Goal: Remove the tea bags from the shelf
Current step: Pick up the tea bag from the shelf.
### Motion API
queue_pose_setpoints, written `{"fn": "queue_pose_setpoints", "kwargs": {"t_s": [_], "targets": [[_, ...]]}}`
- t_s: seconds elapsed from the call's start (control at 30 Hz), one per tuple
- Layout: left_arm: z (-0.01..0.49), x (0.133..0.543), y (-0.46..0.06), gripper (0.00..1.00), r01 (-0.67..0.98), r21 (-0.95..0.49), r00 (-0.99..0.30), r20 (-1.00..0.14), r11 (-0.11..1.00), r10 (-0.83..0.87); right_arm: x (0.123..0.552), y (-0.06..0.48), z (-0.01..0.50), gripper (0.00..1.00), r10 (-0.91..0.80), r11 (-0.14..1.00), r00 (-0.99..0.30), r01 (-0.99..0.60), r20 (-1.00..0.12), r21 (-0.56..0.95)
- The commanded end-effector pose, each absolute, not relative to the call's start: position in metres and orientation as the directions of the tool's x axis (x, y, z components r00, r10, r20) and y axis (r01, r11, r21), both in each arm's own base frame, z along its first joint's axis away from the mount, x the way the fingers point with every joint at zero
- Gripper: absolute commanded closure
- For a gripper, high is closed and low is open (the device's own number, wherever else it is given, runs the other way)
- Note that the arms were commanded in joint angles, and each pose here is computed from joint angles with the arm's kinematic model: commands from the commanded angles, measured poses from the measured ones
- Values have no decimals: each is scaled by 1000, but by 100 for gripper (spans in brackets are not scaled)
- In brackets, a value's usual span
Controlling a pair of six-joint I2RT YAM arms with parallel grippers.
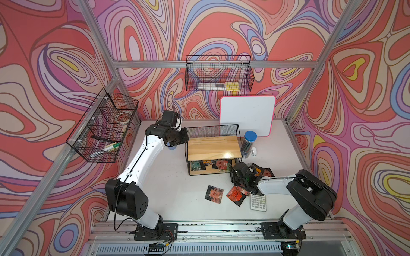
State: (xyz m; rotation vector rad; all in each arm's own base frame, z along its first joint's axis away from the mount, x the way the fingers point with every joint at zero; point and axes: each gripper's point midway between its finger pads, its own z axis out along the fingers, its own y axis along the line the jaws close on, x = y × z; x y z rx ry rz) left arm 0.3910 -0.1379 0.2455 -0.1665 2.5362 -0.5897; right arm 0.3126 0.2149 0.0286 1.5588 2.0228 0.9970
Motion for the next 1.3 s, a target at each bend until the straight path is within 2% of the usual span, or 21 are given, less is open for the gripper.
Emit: {"fn": "queue_pose_setpoints", "kwargs": {"t_s": [0.0, 0.17, 0.63, 1.27], "targets": [[234, 390, -137, 89, 19, -423, -867, -459, 906, -196, 308, 202, 17, 68, 961, 147, -267, 700, 65, 698], [233, 390, -138, 88, 20, -425, -868, -457, 905, -195, 311, 207, 12, 73, 960, 153, -273, 713, 69, 685], [232, 392, -137, 88, 16, -427, -868, -454, 904, -199, 319, 205, 35, 100, 969, 176, -248, 726, 15, 664], [230, 394, -138, 89, 13, -427, -869, -452, 904, -201, 291, 205, 83, 100, 968, 225, -247, 807, -34, 545]]}}
